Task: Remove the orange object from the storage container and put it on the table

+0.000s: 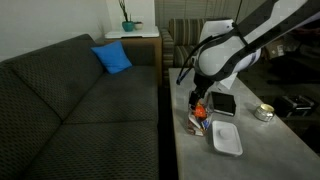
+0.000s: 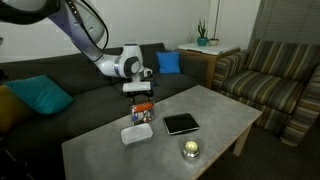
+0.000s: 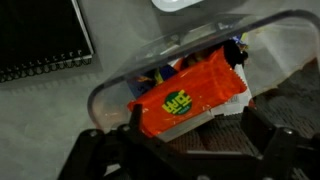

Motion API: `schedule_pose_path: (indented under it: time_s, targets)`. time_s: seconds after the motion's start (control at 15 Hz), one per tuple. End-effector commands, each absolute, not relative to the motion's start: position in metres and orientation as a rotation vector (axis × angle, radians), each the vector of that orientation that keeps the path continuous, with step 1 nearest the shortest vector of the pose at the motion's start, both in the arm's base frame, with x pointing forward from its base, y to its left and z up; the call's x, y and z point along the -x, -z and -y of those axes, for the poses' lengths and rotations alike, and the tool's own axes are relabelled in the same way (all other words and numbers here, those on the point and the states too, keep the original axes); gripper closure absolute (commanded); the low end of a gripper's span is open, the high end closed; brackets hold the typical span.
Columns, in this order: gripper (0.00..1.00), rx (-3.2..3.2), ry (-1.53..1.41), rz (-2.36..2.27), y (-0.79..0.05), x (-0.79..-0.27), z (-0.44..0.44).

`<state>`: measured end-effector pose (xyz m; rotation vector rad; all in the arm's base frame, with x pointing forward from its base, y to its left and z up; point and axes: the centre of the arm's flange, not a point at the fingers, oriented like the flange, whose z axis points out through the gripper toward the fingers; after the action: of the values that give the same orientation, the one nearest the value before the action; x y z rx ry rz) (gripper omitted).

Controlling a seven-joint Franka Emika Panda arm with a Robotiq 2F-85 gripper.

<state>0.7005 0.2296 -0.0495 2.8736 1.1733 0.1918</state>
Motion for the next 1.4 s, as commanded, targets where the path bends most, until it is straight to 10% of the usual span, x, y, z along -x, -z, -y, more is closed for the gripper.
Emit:
schedule_pose_path:
  time_s: [0.0,1.33]
  targets:
    - [0.0,-2.916,-0.189,-1.108,0.062,-0.693,-0.218]
    - [0.0,-3.141,-0.271,-0.549,0.088,-0.694,-0.202]
